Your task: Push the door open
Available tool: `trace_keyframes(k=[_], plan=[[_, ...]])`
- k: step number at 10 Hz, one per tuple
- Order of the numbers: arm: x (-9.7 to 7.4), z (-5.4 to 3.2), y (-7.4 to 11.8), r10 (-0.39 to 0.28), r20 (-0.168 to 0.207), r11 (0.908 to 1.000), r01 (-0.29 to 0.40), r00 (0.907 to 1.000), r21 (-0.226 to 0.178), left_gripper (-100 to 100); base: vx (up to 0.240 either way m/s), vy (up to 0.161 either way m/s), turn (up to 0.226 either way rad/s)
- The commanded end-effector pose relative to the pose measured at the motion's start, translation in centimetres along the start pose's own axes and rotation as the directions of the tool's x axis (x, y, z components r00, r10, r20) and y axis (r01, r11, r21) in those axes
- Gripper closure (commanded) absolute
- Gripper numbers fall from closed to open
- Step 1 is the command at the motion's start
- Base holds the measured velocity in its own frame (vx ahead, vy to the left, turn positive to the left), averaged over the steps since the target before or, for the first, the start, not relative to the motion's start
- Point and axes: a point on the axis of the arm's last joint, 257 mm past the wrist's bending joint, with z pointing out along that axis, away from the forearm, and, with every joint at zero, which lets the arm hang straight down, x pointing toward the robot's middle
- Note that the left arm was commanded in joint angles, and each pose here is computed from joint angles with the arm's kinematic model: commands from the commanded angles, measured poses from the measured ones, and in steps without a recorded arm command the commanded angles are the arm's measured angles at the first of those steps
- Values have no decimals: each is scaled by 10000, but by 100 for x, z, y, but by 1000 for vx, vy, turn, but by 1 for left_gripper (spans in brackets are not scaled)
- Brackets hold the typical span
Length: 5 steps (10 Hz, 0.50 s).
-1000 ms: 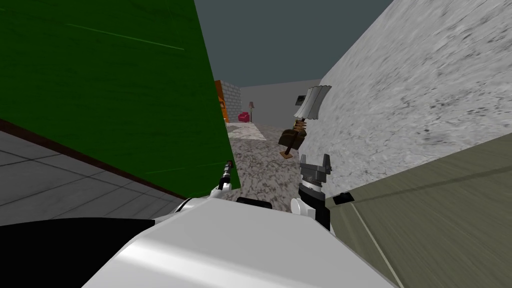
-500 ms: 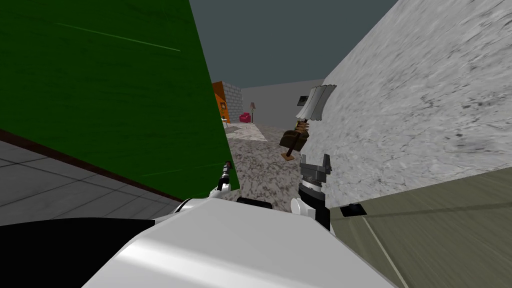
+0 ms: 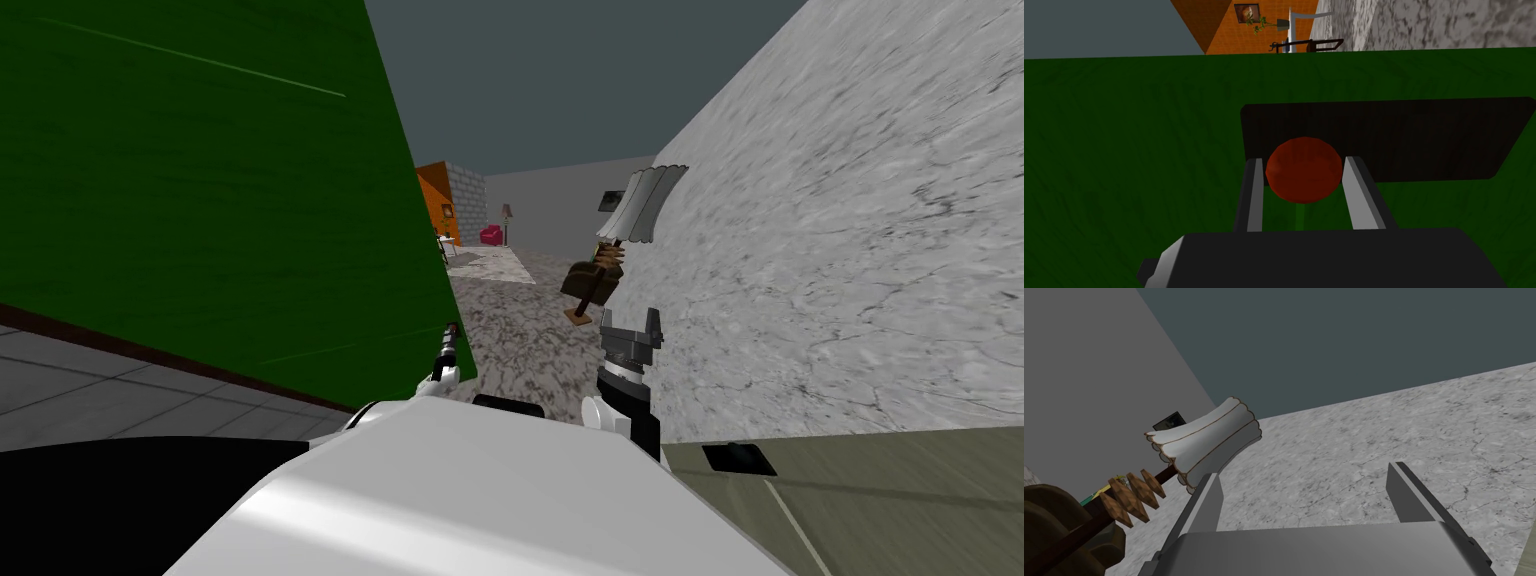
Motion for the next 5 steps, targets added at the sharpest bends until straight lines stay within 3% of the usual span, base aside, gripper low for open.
trace_keyframes(k=[1, 3, 4, 5], plan=[[-140, 29, -44, 12, 296, 9999, -16, 9996, 135, 100, 215, -5, 38], [-207, 33, -48, 8, 455, 9999, -14, 9990, 142, 100, 177, -13, 40], [-207, 33, -48, 8, 455, 9999, -14, 9990, 142, 100, 44, 10, 4], [-328, 38, -55, 0, 740, 9999, -12, 9973, 155, 100, 118, -13, 25]])
